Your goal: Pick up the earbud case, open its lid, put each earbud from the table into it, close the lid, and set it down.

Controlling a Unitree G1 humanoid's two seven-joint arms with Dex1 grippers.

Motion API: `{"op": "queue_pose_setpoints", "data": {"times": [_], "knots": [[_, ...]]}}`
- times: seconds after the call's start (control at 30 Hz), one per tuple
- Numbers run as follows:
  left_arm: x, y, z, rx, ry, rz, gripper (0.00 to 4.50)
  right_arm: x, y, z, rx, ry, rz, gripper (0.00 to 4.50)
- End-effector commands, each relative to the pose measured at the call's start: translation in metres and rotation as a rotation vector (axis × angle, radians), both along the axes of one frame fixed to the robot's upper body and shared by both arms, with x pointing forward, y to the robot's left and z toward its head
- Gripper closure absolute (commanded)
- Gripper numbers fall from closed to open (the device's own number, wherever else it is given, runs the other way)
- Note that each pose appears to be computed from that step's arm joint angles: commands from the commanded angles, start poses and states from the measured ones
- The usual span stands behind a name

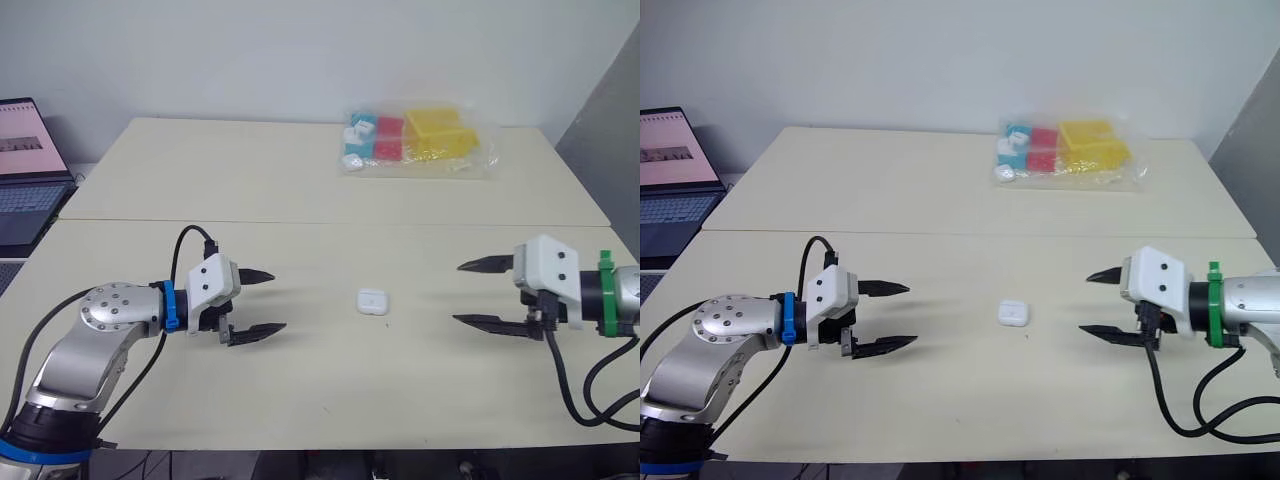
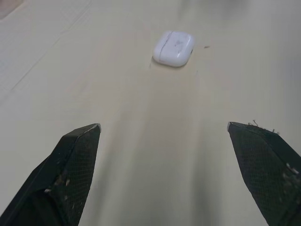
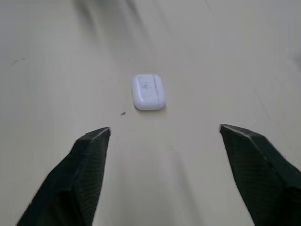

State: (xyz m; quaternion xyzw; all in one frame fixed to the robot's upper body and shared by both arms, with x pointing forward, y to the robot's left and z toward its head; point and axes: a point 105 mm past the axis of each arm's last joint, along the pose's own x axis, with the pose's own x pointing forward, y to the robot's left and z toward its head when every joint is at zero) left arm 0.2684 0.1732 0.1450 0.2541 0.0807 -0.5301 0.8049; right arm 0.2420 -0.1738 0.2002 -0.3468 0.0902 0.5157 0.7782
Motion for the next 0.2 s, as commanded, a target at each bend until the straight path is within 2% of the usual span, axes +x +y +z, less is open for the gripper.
{"op": "queue_pose_setpoints", "data": {"times": [0.03, 0.2], "knots": [[-0.0070, -0.0026, 0.0066, 0.048, -0.069, -0.030, 0.00, -0.0042, -0.0037, 0.0054, -0.010, -0.044, 0.035, 0.55], [-0.0054, -0.0047, 0.0059, 0.002, -0.057, -0.063, 0.00, 0.0002, -0.0076, -0.0015, -0.036, -0.056, 0.044, 0.55]]}}
